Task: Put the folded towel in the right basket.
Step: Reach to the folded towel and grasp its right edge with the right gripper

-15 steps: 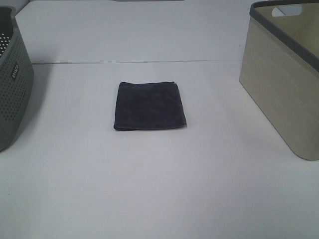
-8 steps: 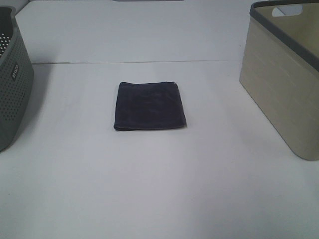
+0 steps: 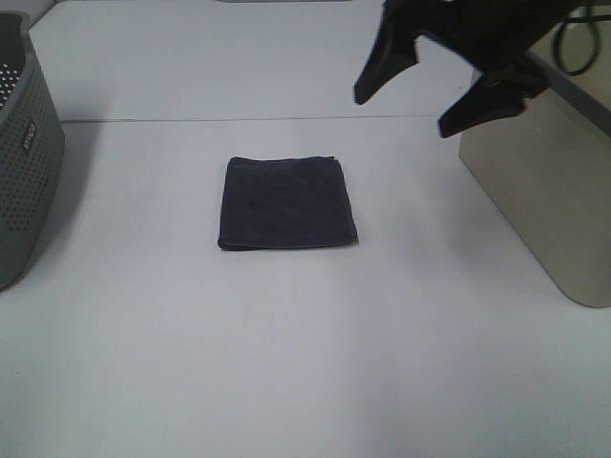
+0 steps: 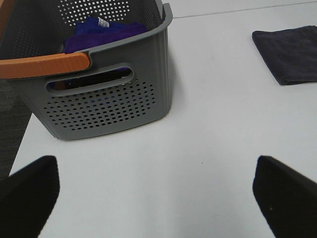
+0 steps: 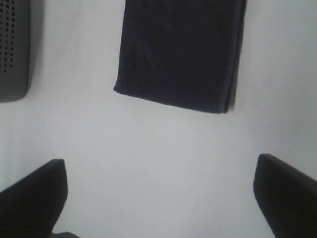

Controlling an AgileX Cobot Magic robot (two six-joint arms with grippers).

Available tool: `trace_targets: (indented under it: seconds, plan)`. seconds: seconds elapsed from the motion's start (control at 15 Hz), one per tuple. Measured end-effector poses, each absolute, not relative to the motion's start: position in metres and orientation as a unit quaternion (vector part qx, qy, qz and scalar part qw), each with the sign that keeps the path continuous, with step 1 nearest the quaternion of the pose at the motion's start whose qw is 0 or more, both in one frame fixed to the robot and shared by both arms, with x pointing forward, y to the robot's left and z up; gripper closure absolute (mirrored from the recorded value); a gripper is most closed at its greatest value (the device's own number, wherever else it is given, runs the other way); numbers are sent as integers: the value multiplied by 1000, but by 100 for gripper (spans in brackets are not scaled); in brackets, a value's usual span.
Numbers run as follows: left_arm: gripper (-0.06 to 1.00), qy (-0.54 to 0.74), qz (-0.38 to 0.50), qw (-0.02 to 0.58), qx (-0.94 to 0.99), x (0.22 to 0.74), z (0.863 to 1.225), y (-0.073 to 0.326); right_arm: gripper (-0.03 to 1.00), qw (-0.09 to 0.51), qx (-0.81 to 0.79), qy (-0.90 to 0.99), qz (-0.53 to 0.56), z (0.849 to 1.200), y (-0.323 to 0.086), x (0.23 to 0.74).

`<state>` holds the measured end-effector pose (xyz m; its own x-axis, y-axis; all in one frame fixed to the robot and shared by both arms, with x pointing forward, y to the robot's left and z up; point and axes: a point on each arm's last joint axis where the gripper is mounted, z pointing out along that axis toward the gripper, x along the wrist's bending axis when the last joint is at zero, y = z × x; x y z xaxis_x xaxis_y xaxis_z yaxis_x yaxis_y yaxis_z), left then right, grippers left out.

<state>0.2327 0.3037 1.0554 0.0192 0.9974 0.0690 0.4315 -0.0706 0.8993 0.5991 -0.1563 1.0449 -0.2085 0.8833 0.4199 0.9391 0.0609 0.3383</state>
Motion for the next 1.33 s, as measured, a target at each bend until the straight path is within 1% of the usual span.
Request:
trace_targets:
  seconds: [0.13, 0.2, 0.27, 0.47, 0.73, 0.87, 1.13, 1.27, 1.33]
  plan:
    - [-5, 579, 394, 359, 617, 233, 1055, 304, -1, 65, -626, -728, -271, 1019, -137, 624]
    - [-5, 579, 394, 359, 617, 233, 1055, 304, -1, 78, -632, -725, -260, 997, -130, 638]
    - [-5, 579, 394, 359, 617, 233, 1055, 304, -1, 86, -639, -725, -242, 962, -123, 661]
    - [-5, 579, 393, 361, 617, 233, 1055, 303, 0, 85, -643, -723, -239, 930, -117, 683]
    - [-5, 579, 393, 361, 617, 233, 1055, 303, 0, 79, -651, -725, -213, 885, -116, 695]
    - [-5, 579, 393, 361, 617, 233, 1055, 303, 0, 72, -656, -721, -210, 880, -118, 698]
    - [-5, 579, 393, 361, 617, 233, 1055, 303, 1, 80, -665, -711, -217, 875, -115, 700]
    - [-5, 579, 393, 361, 617, 233, 1055, 303, 6, 87, -670, -700, -231, 870, -107, 701]
    - [-5, 579, 393, 361, 617, 233, 1055, 303, 11, 90, -671, -695, -242, 867, -98, 700]
